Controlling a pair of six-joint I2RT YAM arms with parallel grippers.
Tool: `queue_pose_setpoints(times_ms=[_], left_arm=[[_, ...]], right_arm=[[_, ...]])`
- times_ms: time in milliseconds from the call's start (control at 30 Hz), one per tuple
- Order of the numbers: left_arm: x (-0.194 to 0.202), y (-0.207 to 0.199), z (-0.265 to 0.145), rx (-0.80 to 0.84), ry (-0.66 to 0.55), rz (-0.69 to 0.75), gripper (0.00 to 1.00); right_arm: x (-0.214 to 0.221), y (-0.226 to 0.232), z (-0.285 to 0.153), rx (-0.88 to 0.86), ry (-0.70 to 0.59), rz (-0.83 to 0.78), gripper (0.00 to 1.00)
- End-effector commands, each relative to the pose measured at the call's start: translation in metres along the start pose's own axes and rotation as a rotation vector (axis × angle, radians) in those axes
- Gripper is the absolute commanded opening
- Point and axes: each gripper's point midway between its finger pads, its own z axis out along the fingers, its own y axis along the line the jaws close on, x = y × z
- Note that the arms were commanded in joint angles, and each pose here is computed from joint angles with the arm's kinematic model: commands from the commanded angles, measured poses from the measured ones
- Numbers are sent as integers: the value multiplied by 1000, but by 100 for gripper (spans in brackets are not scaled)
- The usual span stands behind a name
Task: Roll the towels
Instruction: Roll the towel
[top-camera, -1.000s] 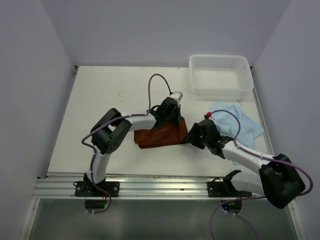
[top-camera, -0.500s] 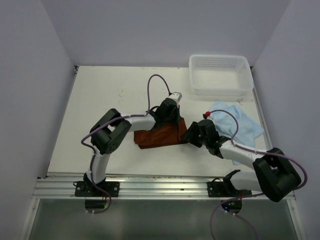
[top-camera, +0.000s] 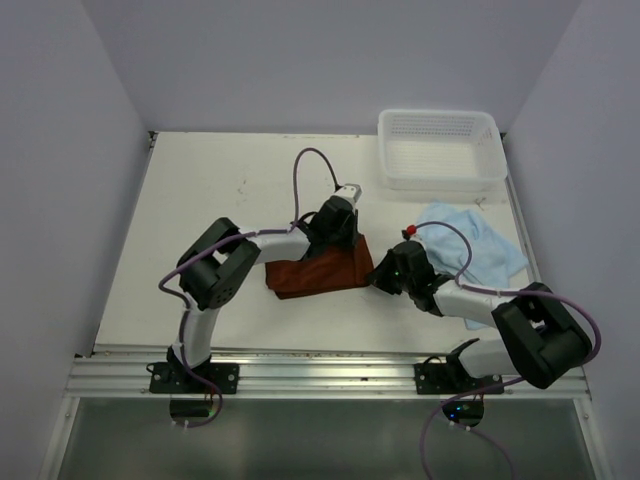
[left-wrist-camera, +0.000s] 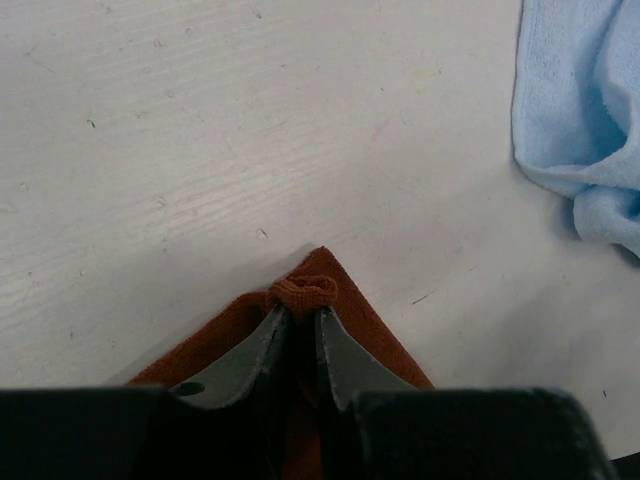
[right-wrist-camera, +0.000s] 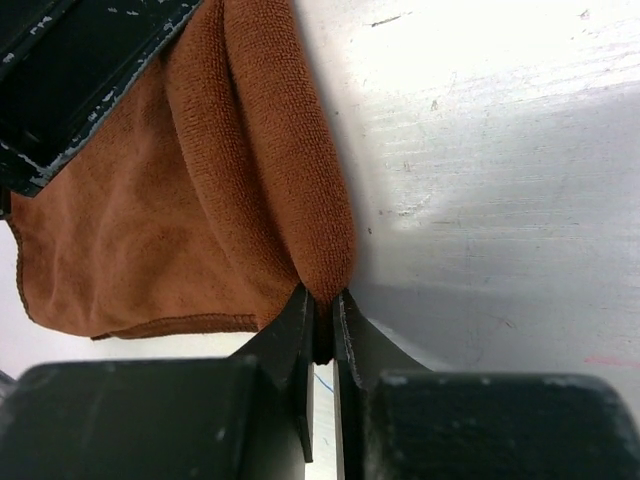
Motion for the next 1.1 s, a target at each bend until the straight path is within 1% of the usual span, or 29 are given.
queue_pose_setpoints(times_ms=[0, 33, 67, 100, 167, 200, 233, 367, 467, 500, 567, 633, 800, 900, 1067], left_arm=[[-17, 18, -14, -71, -35, 17, 21], [-24, 18, -19, -74, -51, 14, 23], [-26, 20, -22, -82, -58, 14, 25], [-30, 25, -25, -100, -68, 14, 30], [-40, 26, -32, -108, -85, 15, 36], [-48, 27, -37, -112, -98, 17, 40], [-52, 29, -40, -120, -101, 20, 42], [-67, 35, -55, -150, -122, 23, 47], [-77, 36, -62, -149, -139, 15, 48], [-73, 37, -66, -153, -118, 17, 48], [-74, 34, -68, -139, -115, 10, 48], [-76, 31, -71, -124, -117, 2, 48], [-75, 21, -70, -81, -107, -20, 49], [-77, 15, -69, -58, -105, -32, 49], [-84, 2, -66, 2, -102, -61, 49]], right_arm=[[-12, 3, 0, 1, -37, -48, 3], [-12, 2, -1, 9, -36, -66, 0], [-16, 4, -2, 7, -49, -72, 0], [-17, 4, -3, 11, -52, -81, 0], [-21, 5, -5, 12, -65, -105, 0], [-23, 6, -6, 11, -70, -119, 0], [-26, 1, -7, 42, -80, -144, 0], [-43, 1, -14, 88, -126, -215, 0], [-50, 0, -19, 112, -142, -266, 0], [-52, -1, -19, 120, -143, -277, 0], [-57, 2, -21, 126, -153, -314, 0], [-55, -6, -24, 172, -130, -361, 0], [-58, -12, -26, 248, -121, -469, 0], [-58, -14, -26, 270, -126, -502, 0], [-56, -16, -26, 339, -148, -603, 0]])
